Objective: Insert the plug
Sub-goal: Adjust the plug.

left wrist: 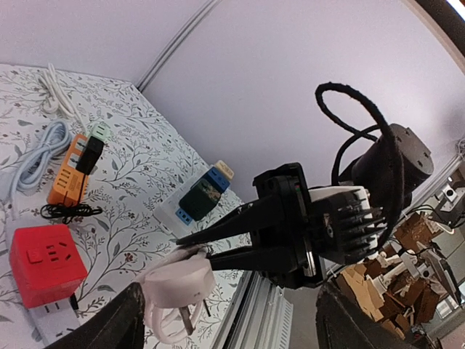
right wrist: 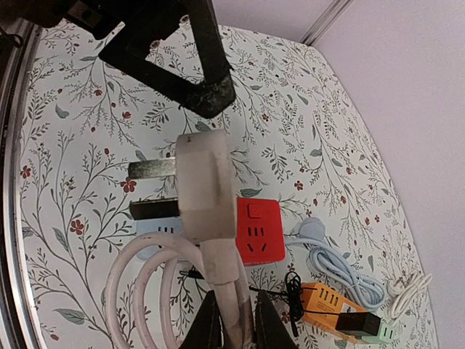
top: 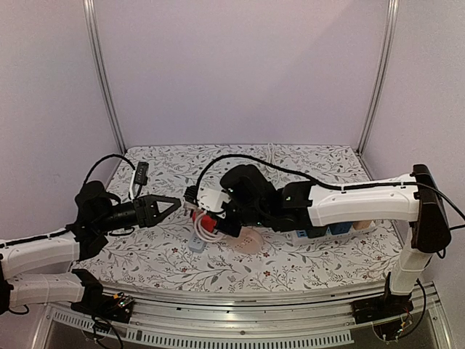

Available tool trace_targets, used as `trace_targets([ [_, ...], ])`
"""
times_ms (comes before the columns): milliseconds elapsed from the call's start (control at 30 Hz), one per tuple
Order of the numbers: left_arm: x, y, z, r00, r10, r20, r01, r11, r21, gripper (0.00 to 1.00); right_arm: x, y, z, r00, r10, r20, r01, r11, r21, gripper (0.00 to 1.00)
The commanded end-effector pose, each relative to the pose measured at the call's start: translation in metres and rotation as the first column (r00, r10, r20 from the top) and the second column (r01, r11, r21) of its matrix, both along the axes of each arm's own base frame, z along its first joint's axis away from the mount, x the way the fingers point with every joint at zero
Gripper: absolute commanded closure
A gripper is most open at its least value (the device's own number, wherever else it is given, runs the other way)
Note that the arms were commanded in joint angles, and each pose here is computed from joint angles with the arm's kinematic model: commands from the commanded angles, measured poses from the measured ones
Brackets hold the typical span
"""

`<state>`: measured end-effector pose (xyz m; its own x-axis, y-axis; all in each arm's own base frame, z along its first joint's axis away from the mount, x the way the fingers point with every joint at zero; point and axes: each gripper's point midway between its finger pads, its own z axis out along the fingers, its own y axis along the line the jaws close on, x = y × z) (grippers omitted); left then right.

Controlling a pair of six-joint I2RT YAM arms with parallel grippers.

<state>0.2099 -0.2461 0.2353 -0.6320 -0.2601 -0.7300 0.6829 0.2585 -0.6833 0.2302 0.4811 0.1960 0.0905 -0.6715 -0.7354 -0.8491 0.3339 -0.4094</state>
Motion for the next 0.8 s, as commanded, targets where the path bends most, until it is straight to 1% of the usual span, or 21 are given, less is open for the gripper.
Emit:
trace_targets([
  [0, -0.009, -0.004, -0.015, 0.998, -0.024, -0.06, 0.027, 0.999, 0.035, 0.18, -0.005, 0.002, 0.053, 0.997, -0.034, 0.074, 0.023, 0.989, 0.146, 1.0],
  [33, -0.006, -0.002, -0.022, 0.995, 0.003, -0.096, 0.001, 0.999, 0.041, 0.18, -0.007, 0.002, 0.053, 0.996, -0.028, 0.083, 0.015, 0.988, 0.152, 1.0],
  [100, -0.002, 0.001, -0.025, 0.991, 0.042, -0.129, -0.038, 0.999, 0.034, 0.18, -0.011, 0.003, 0.052, 0.995, -0.013, 0.1, -0.002, 0.988, 0.155, 1.0],
  [167, 0.0, 0.002, -0.018, 0.992, 0.052, -0.114, -0.049, 0.998, 0.028, 0.19, -0.015, 0.004, 0.053, 0.995, -0.005, 0.102, -0.012, 0.986, 0.168, 1.0],
  [233, 0.004, 0.003, -0.017, 0.99, 0.079, -0.12, -0.076, 0.997, 0.034, 0.26, -0.019, 0.006, 0.053, 0.995, 0.001, 0.098, -0.019, 0.984, 0.176, 1.0],
  [300, 0.007, 0.005, -0.017, 0.984, 0.104, -0.146, -0.101, 0.995, 0.025, 0.3, -0.024, 0.009, 0.053, 0.995, 0.012, 0.103, -0.029, 0.985, 0.172, 1.0],
  [367, 0.001, 0.002, -0.015, 0.988, 0.082, -0.131, -0.08, 0.997, 0.021, 0.3, -0.027, 0.015, 0.06, 0.992, 0.018, 0.123, -0.042, 0.981, 0.191, 1.0],
  [500, -0.014, -0.008, -0.004, 0.999, 0.006, -0.042, -0.006, 1.0, 0.006, 0.3, -0.029, 0.02, 0.059, 0.993, 0.009, 0.122, -0.032, 0.981, 0.194, 1.0],
  [667, -0.02, -0.011, -0.009, 0.999, -0.031, -0.026, 0.031, 1.0, -0.002, 0.29, -0.028, 0.02, 0.062, 0.995, -0.032, 0.099, 0.01, 0.977, 0.214, 1.0],
  [700, -0.02, -0.01, -0.01, 0.999, -0.028, -0.025, 0.028, 1.0, -0.001, 0.32, -0.028, 0.02, 0.061, 0.994, -0.037, 0.098, 0.015, 0.977, 0.214, 1.0],
  [767, -0.02, -0.01, -0.011, 0.999, -0.029, -0.034, 0.028, 1.0, -0.008, 0.43, -0.027, 0.02, 0.06, 0.994, -0.044, 0.1, 0.022, 0.977, 0.212, 1.0],
])
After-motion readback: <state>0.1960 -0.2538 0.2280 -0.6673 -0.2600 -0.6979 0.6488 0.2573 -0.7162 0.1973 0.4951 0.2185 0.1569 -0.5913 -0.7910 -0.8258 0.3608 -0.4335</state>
